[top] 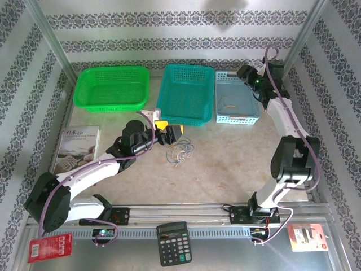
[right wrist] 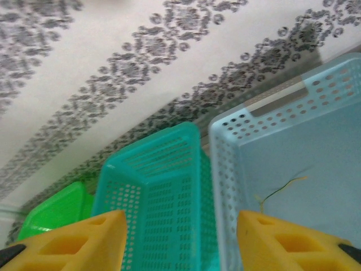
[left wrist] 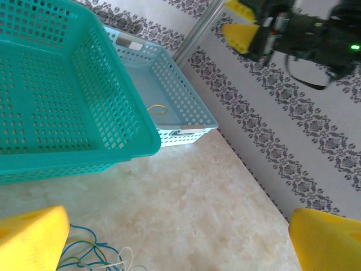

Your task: Untangle the cables

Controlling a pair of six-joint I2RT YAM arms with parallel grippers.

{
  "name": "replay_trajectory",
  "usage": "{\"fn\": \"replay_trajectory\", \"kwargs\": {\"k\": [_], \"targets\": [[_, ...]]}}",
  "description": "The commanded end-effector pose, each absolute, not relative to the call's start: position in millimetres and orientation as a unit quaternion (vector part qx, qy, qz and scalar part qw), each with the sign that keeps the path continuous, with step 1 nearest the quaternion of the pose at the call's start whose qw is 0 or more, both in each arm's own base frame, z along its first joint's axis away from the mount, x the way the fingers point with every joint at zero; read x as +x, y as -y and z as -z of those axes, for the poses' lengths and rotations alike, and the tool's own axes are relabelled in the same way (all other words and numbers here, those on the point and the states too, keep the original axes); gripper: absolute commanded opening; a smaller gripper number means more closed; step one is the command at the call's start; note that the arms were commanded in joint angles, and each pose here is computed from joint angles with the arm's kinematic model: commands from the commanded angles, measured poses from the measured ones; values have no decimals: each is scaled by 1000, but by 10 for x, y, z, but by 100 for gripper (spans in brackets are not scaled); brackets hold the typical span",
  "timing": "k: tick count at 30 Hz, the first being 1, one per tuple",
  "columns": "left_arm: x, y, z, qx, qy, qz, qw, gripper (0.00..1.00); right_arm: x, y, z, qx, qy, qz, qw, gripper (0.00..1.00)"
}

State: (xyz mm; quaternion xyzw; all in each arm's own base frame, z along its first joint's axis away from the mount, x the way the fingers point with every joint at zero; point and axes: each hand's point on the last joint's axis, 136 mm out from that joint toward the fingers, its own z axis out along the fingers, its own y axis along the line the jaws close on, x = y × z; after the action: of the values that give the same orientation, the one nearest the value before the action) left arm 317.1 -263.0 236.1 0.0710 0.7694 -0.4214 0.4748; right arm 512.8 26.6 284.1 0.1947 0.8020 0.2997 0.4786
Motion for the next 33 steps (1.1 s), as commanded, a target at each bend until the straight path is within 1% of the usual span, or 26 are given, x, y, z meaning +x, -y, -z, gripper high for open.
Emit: {"fn": "replay_trajectory", "kwargs": {"k": [1, 7, 12, 17, 20, 25, 29, 33], "targets": [[3194, 2507, -2300, 39, -786, 403, 468, 100, 4814, -662, -2989, 145, -800, -333, 478, 55], [3090, 2321, -2040, 4, -813, 375, 445, 100, 4181, -1382, -2779, 61, -821, -349, 447, 55], [2981, 2049, -1751, -54, -836, 339, 428, 100, 3555, -1919, -2273, -15, -854, -336, 397, 55], [2867, 1810, -1474, -108, -849, 311, 414, 100, 3058, -2222, -1640, -64, -884, -312, 342, 56], [2838, 1774, -1423, -121, -847, 313, 411, 100, 2896, -2297, -1303, -70, -899, -305, 307, 56], [2850, 1786, -1437, -118, -850, 311, 410, 100, 2703, -2362, -919, -70, -914, -299, 265, 55], [2875, 1811, -1459, -114, -849, 312, 411, 100, 2646, -2410, -789, -74, -917, -299, 251, 53], [2891, 1847, -1445, -116, -849, 318, 406, 100, 2695, -2427, -762, -73, -919, -294, 252, 51]]}}
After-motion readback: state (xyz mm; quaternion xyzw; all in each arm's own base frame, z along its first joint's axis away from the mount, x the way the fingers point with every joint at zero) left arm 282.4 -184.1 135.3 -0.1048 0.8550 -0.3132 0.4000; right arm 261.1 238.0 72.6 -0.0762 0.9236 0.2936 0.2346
